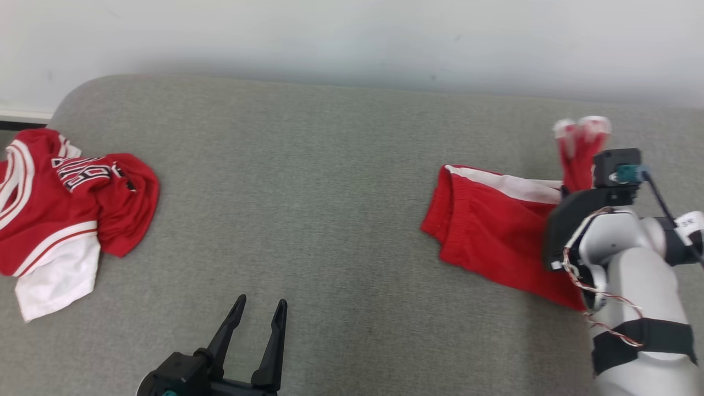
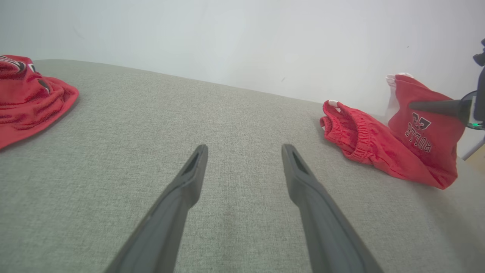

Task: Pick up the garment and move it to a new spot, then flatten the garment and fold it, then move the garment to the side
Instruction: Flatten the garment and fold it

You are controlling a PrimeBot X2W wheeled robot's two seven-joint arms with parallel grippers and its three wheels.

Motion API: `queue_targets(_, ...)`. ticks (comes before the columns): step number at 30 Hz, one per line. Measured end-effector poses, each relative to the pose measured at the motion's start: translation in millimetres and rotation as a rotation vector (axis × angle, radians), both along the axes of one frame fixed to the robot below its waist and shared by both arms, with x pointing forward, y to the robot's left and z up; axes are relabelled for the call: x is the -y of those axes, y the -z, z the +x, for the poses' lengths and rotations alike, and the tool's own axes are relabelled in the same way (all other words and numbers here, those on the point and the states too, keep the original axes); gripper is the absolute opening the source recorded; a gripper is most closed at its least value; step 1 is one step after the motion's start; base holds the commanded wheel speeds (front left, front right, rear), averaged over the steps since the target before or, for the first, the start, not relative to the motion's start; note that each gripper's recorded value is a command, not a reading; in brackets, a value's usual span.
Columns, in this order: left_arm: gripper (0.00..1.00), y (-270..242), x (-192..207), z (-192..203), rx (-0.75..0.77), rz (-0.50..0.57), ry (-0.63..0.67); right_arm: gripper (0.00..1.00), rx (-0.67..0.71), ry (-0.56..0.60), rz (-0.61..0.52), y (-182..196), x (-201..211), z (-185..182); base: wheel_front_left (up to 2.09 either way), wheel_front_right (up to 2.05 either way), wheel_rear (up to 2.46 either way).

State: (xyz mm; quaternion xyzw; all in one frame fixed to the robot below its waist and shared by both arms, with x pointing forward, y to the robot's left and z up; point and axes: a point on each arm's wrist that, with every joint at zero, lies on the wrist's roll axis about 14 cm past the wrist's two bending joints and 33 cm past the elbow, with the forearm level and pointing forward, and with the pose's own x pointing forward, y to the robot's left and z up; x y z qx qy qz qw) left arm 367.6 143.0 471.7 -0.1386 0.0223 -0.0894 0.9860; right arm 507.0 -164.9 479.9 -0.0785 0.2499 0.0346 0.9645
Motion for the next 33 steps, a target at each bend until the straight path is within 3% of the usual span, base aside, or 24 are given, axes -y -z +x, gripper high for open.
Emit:
queue_targets(13,1.0,2,-24,-16,-0.017,-0.02,-0.098,0.0,-0.128,-0.241,0.036,41,-98,-1,0.0,0.0,0.0)
queue_targets(18,1.0,1,-32,-21,-0.016,-0.019,-0.126,0.0,-0.155,-0.285,0.058,48,-117,-5,0.0,0.0,0.0)
queue_targets(19,1.0,1,-33,-21,-0.016,-0.02,-0.128,0.27,-0.148,-0.291,0.065,47,-119,-5,0.0,0.0,0.0)
queue_targets(20,1.0,1,-33,-22,-0.015,-0.021,-0.13,0.89,-0.143,-0.291,0.085,46,-121,-5,0.0,0.0,0.0)
queue_targets(21,1.0,1,-34,-23,-0.015,-0.021,-0.132,1.0,-0.135,-0.294,0.119,43,-125,-5,0.0,0.0,0.0)
queue_targets(27,1.0,0,-32,-25,-0.012,-0.026,-0.127,1.0,-0.063,-0.346,0.349,2,-156,-8,0.0,0.0,0.0)
queue_targets(30,1.0,-1,-27,-24,-0.006,-0.029,-0.114,1.0,0.04,-0.321,0.369,-29,-143,-1,0.0,0.0,0.0)
queue_targets(33,1.0,-1,-23,-25,-0.006,-0.033,-0.101,1.0,0.103,-0.238,0.291,-36,-100,5,0.0,0.0,0.0)
